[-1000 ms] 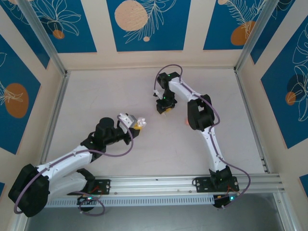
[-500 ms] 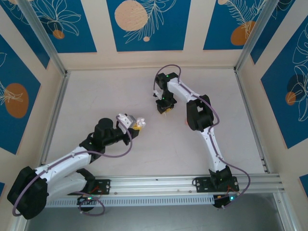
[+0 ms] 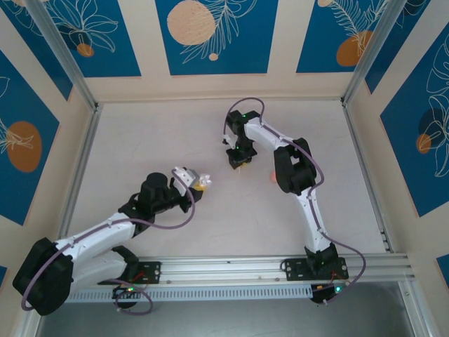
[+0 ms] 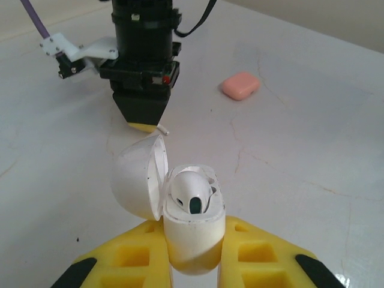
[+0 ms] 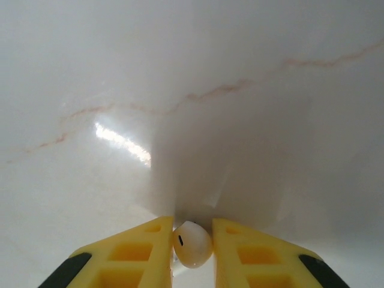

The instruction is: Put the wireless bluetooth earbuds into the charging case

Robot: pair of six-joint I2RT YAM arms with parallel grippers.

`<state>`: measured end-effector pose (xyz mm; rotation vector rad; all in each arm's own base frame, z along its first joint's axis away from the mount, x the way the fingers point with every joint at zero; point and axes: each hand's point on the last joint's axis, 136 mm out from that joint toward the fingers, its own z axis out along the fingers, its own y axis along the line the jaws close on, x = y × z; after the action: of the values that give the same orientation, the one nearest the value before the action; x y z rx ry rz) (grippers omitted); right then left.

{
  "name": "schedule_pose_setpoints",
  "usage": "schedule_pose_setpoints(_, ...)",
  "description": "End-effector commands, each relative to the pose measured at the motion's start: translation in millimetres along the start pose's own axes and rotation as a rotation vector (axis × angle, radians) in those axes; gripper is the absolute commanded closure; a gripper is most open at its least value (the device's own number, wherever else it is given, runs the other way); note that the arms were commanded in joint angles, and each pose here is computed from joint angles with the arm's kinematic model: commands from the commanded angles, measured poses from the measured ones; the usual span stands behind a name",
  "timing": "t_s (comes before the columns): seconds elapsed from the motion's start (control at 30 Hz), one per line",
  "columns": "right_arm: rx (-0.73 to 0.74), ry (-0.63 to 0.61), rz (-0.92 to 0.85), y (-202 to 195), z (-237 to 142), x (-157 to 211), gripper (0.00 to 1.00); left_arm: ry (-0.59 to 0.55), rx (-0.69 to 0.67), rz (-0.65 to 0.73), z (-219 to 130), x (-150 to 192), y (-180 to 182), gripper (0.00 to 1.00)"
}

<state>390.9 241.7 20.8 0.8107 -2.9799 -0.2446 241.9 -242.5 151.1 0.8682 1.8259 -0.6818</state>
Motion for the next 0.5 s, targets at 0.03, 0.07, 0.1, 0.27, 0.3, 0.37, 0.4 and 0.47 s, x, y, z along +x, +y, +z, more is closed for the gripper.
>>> schedule_pose_setpoints(0.03,-0.074,-0.101,0.025,18,-22,-5,0.80,0.004,0.003,0.008,9,7,-1,0.83)
schedule_pose_setpoints(0.07,-0.077,-0.123,0.029,19,-26,-5,0.80,0.007,0.005,0.009,11,9,-1,0.83)
schedule_pose_setpoints(0.1,-0.077,-0.138,0.032,19,-27,-5,0.80,0.010,0.006,0.007,13,11,-1,0.83)
schedule_pose_setpoints(0.27,-0.089,-0.264,0.047,21,-43,-4,0.81,0.018,0.025,-0.002,26,19,-1,0.83)
schedule_pose_setpoints(0.3,-0.091,-0.285,0.051,22,-46,-3,0.81,0.018,0.029,-0.003,29,21,-1,0.84)
schedule_pose_setpoints(0.37,-0.105,-0.336,0.051,26,-53,-1,0.81,0.011,0.035,-0.005,34,22,-1,0.84)
schedule_pose_setpoints(0.4,-0.114,-0.356,0.052,27,-57,0,0.81,0.006,0.038,-0.007,36,22,-1,0.84)
schedule_pose_setpoints(0.47,-0.135,-0.408,0.043,33,-65,4,0.81,-0.007,0.047,-0.010,41,21,-1,0.84)
